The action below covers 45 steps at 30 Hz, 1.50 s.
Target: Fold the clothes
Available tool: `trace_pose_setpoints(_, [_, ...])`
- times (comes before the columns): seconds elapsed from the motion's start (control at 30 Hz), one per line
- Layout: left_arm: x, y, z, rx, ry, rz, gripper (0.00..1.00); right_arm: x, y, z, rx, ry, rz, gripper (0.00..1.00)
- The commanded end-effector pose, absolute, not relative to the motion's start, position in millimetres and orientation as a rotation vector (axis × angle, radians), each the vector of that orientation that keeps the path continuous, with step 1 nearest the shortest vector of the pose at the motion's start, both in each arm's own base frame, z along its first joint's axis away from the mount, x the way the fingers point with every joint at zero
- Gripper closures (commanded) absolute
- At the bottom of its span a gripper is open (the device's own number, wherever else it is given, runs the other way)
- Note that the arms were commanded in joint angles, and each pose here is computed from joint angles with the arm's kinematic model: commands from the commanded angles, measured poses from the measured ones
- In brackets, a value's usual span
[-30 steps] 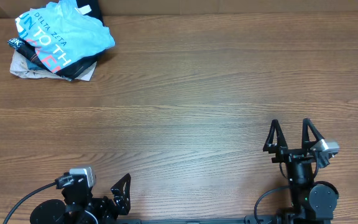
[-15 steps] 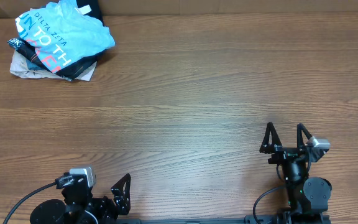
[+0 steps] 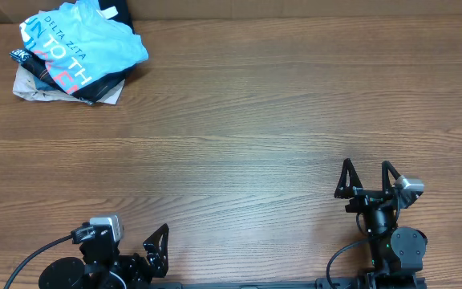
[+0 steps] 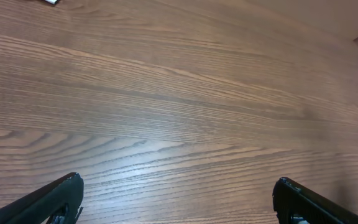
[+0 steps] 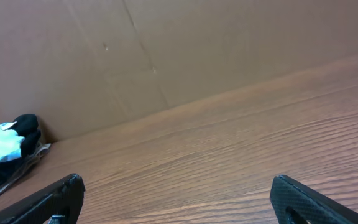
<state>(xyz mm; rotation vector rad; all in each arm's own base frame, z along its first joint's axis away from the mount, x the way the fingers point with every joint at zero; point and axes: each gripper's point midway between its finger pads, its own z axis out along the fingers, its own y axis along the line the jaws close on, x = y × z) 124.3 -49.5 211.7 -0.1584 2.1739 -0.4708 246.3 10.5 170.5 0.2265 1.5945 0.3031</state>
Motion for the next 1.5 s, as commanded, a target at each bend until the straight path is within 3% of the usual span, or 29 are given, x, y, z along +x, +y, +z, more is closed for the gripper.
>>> trace_pose_setpoints(0.0, [124.5, -47.9, 211.2, -0.181, 2.172, -0.469, 0.0, 246.2, 11.0, 169.7, 0.222, 1.587, 0.3, 0.0])
trace_pose_setpoints(1.1, [124.8, -46.9, 210.8, -0.176, 2.173, -0.459, 0.0, 246.2, 11.0, 169.7, 0.222, 1.587, 0.3, 0.0])
trace_pose_setpoints(1.33, [161.5, -59.1, 280.5, 0.138, 1.827, -0.407, 0.0, 246.2, 11.0, 169.7, 0.222, 1.587, 0.3, 0.0])
trace_pose_setpoints(1.47, [183.5, -63.3, 284.7, 0.246, 1.711, -0.356, 0.0, 246.2, 11.0, 169.6, 0.222, 1.588, 0.3, 0.0])
